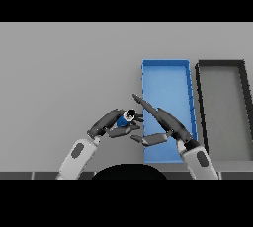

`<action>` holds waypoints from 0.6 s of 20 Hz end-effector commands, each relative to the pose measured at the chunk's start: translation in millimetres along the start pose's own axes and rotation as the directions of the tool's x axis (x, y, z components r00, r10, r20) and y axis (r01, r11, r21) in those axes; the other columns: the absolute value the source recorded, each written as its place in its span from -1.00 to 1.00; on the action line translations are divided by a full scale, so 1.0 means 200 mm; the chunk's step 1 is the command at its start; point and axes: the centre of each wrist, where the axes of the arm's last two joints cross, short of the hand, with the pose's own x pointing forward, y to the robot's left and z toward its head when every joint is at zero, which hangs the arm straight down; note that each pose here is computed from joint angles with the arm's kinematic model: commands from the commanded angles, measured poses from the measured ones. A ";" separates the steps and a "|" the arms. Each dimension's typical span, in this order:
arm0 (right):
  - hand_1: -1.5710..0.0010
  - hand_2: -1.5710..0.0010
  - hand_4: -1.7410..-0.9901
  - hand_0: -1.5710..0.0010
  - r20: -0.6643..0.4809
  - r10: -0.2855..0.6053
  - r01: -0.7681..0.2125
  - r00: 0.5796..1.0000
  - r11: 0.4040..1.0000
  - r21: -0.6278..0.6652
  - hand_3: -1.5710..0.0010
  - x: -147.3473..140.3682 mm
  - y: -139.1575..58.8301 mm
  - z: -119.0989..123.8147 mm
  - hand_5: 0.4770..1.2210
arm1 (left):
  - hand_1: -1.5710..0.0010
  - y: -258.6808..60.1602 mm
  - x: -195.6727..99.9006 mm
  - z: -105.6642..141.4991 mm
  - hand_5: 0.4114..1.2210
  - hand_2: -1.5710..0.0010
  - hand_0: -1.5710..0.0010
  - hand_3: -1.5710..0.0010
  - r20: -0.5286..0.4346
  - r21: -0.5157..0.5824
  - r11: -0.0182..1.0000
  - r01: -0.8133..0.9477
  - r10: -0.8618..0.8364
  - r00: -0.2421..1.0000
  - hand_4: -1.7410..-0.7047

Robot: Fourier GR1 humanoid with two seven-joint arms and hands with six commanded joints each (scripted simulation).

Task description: Pick up the blue pipe and place it into the blue bin.

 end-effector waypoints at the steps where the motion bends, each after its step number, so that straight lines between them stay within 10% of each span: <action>1: 1.00 1.00 0.42 1.00 0.011 0.008 -0.008 1.000 1.000 0.026 1.00 0.02 0.01 -0.04 -0.89 | -1.00 0.00 0.01 -0.01 1.00 -1.00 -1.00 -1.00 0.002 -0.002 1.000 -0.003 0.003 1.000 -0.48; 10: 0.86 0.83 0.38 0.97 0.074 0.021 -0.033 0.997 0.986 0.164 0.94 0.15 0.05 -0.31 -0.89 | -1.00 0.01 -0.03 0.00 1.00 -1.00 -1.00 -1.00 0.033 -0.046 0.997 -0.057 0.059 0.998 -0.46; 12: 0.44 0.45 0.17 0.49 0.080 0.013 -0.028 0.997 0.981 0.193 0.61 0.16 0.05 -0.32 -0.88 | -1.00 0.01 -0.01 0.01 1.00 -0.96 -1.00 -0.66 -0.001 -0.023 0.998 -0.051 0.051 0.999 -0.65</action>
